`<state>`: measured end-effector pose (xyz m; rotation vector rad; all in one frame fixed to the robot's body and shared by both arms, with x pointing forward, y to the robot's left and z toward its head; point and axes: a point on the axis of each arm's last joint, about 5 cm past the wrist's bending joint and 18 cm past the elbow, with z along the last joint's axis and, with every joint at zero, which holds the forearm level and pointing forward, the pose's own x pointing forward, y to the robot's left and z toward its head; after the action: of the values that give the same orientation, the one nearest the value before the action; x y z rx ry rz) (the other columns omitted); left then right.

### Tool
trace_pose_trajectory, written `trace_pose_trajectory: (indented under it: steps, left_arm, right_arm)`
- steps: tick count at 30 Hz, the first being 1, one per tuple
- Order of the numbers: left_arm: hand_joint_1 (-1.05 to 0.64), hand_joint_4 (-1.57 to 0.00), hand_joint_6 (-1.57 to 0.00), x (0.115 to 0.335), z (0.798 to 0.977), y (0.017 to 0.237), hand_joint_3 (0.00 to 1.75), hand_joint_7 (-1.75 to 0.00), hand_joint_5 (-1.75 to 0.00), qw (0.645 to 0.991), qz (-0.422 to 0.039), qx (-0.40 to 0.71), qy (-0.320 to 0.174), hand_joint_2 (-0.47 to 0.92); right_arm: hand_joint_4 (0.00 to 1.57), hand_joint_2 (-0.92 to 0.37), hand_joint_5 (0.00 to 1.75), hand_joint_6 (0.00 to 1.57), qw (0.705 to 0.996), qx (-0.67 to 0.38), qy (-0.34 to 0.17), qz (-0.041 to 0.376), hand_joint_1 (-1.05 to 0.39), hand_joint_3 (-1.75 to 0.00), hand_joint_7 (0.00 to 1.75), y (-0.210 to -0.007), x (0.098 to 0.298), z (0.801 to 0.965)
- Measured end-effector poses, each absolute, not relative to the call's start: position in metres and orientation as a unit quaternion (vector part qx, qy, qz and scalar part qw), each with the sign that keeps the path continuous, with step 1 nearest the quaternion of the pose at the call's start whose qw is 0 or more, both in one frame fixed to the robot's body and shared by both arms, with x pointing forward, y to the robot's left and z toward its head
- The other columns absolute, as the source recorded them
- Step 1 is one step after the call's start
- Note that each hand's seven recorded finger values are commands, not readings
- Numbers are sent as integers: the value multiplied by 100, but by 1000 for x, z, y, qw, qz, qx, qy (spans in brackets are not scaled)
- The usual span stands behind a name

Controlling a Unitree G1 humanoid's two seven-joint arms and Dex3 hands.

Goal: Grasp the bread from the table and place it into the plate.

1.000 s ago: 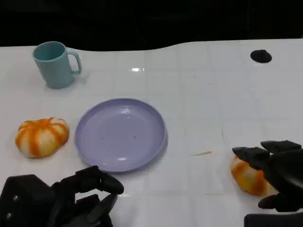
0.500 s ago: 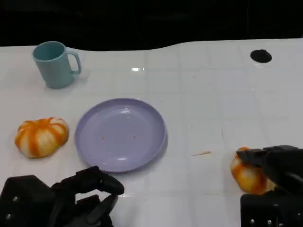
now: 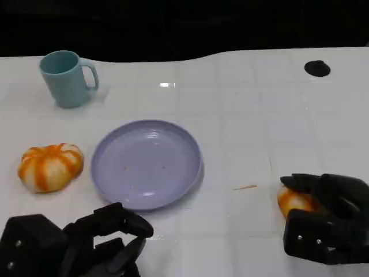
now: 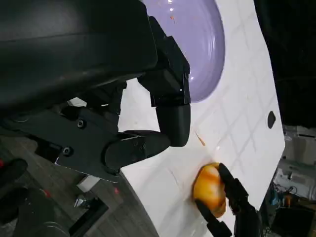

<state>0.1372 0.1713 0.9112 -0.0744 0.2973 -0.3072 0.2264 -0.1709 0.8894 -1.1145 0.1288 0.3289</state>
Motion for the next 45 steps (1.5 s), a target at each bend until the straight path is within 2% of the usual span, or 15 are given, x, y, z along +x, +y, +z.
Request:
trace_pose_trajectory:
  steps: [2, 3, 4, 5, 6, 8, 9, 12, 15, 26, 35, 39, 45]
  left_arm:
    - [-33, -70, -66, 137, 912, 171, 67, -128, -175, 977, -153, -37, 147, 80]
    - [-33, -69, -65, 137, 913, 171, 67, -128, -175, 977, -154, -36, 146, 80]
    - [-33, -69, -65, 137, 914, 171, 67, -128, -175, 977, -154, -36, 145, 79]
    - [-32, -69, -65, 137, 914, 171, 68, -128, -175, 977, -154, -36, 145, 79]
    - [-32, -69, -65, 137, 914, 171, 68, -129, -175, 976, -154, -36, 146, 79]
    - [-31, -70, -64, 137, 914, 170, 71, -131, -175, 976, -154, -36, 148, 78]
    - [-31, -70, -63, 137, 915, 170, 72, -131, -175, 976, -154, -36, 148, 77]
    - [-30, -70, -63, 137, 915, 170, 74, -132, -175, 976, -154, -36, 147, 77]
    - [-30, -69, -62, 137, 915, 170, 74, -132, -175, 976, -154, -35, 147, 76]
    - [-29, -68, -62, 137, 916, 170, 77, -133, -175, 977, -152, -36, 144, 76]
    - [-27, -67, -60, 137, 916, 168, 80, -134, -175, 977, -153, -40, 143, 75]
    - [-28, -67, -60, 137, 916, 167, 80, -135, -175, 977, -154, -40, 142, 74]
    - [-28, -69, -61, 137, 916, 167, 82, -135, -175, 977, -154, -41, 142, 73]
  right_arm:
    - [93, -92, 88, 116, 843, -523, 36, 125, -16, -3, 15, -170, 226, 884]
    - [93, -91, 112, 123, 847, -520, 23, 112, -11, -7, 19, -170, 226, 881]
    - [91, -85, 129, 126, 852, -514, 11, 100, -8, -22, 24, -171, 226, 879]
    - [90, -67, 150, 126, 857, -507, 0, 89, -5, -60, 37, -171, 225, 877]
    - [89, -49, 164, 121, 862, -501, -12, 82, -3, -98, 57, -172, 225, 876]
    - [92, -39, 172, 114, 868, -490, -31, 76, -5, -122, 79, -171, 225, 873]
    - [93, -36, 174, 106, 870, -486, -37, 74, -6, -128, 100, -172, 224, 871]
    - [93, -34, 175, 90, 875, -477, -56, 67, -4, -129, 139, -172, 224, 871]
    - [92, -35, 175, 84, 881, -463, -71, 60, -3, -128, 150, -172, 224, 873]
    - [90, -35, 175, 78, 897, -430, -91, 44, 2, -124, 158, -170, 226, 883]
    - [92, -32, 175, 77, 904, -411, -109, 49, -3, -129, 160, -166, 226, 885]
    - [94, -29, 175, 71, 910, -389, -131, 52, -1, -137, 173, -157, 228, 892]
    - [95, -29, 175, 71, 927, -329, -165, 78, -9, -134, 174, -138, 231, 899]
